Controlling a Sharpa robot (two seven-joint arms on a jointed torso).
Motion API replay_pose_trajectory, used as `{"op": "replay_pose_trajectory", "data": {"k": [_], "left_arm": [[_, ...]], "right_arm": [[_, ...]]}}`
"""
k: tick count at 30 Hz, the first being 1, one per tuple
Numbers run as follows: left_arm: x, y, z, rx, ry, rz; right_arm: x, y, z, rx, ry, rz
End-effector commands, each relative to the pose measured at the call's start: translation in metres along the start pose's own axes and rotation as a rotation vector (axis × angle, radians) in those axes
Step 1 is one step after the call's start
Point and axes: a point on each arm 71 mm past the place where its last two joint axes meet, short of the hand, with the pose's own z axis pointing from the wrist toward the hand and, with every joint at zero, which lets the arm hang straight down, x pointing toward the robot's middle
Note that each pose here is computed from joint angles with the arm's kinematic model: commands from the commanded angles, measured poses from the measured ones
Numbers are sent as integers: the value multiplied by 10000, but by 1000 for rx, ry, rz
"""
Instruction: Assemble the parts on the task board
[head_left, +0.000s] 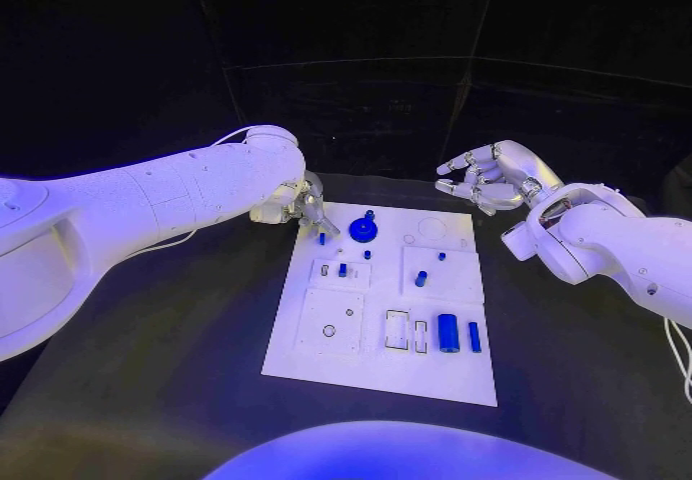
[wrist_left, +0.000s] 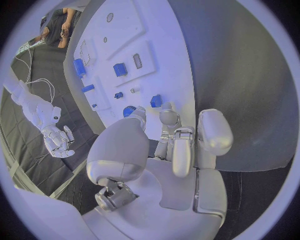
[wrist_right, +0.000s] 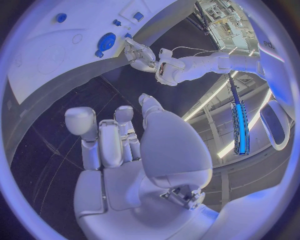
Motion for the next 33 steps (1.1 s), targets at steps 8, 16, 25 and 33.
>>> {"op": "replay_pose_trajectory", "data": {"k": [8,16,25,33], "left_arm": [[14,-24,-6,10,18,19],[17,-33,-8,9,18,20],[35,-55,-9,17,35,15],[42,-71,-8,24,42,12]], "right_arm": [[-6,15,6,-11,0,2],[-9,13,3,-11,1,2],[-9,14,3,-11,1,2],[-9,15,2,-11,1,2]]}}
